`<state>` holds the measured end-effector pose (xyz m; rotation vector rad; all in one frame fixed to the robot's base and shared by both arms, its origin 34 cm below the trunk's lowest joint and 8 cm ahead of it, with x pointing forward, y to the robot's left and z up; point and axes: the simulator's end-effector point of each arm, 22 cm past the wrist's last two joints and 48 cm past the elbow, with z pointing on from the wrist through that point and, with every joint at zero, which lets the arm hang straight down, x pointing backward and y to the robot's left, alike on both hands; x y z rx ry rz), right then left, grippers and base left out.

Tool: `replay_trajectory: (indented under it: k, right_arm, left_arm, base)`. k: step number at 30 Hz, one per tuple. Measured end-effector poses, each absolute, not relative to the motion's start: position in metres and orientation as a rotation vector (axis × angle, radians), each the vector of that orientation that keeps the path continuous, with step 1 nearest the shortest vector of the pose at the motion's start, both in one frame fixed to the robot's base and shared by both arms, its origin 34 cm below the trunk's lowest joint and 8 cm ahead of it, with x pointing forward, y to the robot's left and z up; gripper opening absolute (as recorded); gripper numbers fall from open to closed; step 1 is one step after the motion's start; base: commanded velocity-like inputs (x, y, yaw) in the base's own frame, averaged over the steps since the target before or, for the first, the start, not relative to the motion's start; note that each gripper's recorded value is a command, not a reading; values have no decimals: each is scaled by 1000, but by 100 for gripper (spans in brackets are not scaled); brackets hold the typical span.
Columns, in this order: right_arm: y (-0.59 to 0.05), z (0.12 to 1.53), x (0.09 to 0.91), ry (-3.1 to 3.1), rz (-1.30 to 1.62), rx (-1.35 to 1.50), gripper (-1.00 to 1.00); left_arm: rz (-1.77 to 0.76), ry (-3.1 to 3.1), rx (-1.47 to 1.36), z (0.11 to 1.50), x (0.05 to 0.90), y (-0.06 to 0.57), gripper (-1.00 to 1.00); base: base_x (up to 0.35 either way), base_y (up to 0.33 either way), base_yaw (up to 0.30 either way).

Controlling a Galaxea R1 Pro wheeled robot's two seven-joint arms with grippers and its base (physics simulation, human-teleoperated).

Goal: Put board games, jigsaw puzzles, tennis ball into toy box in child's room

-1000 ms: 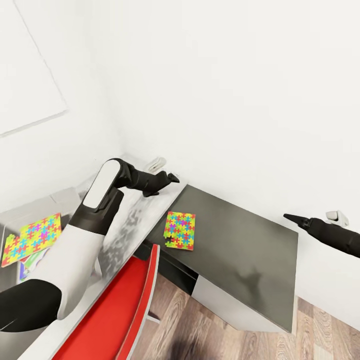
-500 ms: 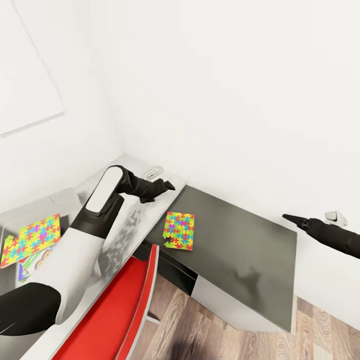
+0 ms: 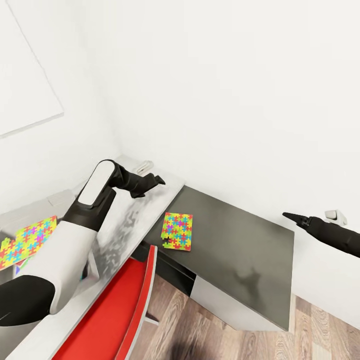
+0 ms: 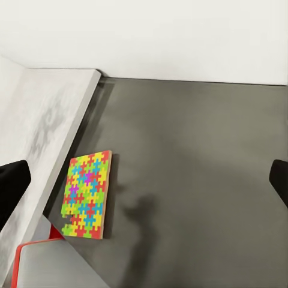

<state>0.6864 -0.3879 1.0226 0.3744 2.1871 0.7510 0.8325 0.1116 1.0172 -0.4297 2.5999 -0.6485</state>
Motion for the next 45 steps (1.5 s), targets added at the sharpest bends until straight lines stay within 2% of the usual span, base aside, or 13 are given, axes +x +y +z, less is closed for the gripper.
replay_trajectory:
  k: [33,45]
  right_arm:
    - [-388,1023,686,2187,751,374,100]
    - [-390,1023,685,2186,750,381,100]
  left_arm:
    - [-649,2600,-430,1017,833,112,100]
    - [-644,2591,-427,1017,829,117,100]
  base:
    - [0,0,-1]
    - [0,0,-167]
